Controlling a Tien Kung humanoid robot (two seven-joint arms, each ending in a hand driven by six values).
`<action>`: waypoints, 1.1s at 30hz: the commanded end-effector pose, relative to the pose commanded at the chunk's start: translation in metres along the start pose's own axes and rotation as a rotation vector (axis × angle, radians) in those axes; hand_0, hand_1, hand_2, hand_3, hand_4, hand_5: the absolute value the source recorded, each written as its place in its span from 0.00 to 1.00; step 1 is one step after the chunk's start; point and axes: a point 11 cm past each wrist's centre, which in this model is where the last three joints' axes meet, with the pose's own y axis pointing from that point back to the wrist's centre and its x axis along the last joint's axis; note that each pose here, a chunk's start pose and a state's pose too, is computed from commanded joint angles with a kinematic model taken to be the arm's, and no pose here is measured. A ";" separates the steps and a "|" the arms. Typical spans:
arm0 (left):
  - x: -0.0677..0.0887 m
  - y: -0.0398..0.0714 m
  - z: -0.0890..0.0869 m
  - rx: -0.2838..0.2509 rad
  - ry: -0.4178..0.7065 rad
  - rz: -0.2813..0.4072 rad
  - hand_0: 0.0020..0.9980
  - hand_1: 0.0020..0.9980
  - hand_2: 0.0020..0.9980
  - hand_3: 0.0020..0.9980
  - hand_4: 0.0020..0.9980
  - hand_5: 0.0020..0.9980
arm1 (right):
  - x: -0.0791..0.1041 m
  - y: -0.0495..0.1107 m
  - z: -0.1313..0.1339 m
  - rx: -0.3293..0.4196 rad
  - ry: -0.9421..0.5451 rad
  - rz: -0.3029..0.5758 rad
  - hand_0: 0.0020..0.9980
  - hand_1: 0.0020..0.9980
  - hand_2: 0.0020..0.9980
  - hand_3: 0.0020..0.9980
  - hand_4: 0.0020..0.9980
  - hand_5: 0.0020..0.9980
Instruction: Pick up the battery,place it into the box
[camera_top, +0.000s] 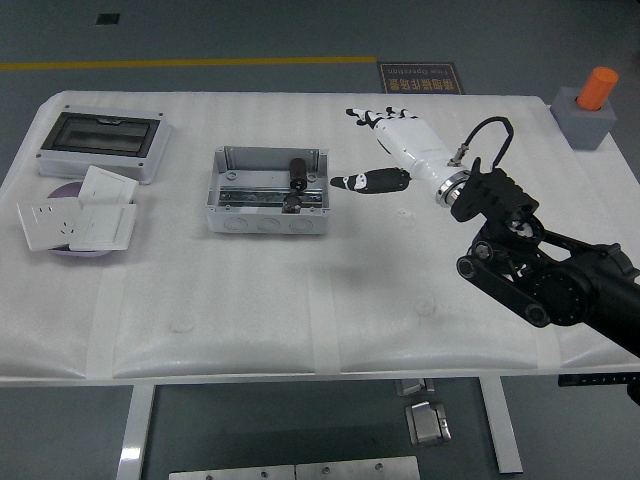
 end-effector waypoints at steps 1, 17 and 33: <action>-0.001 0.000 -0.002 0.004 0.001 -0.002 0.60 0.62 0.45 0.62 0.58 0.50 | 0.005 0.005 0.007 -0.011 -0.005 0.014 0.98 0.85 0.85 0.95 1.00 0.71; -0.008 0.000 -0.019 0.031 0.002 -0.008 0.60 0.62 0.46 0.62 0.58 0.50 | 0.052 0.076 0.099 -0.223 -0.211 0.215 0.94 0.79 0.79 0.90 1.00 0.71; -0.009 0.000 -0.018 0.024 0.012 -0.007 0.60 0.62 0.47 0.62 0.58 0.49 | 0.088 0.105 0.126 -0.294 -0.264 0.375 0.90 0.77 0.78 0.87 1.00 0.70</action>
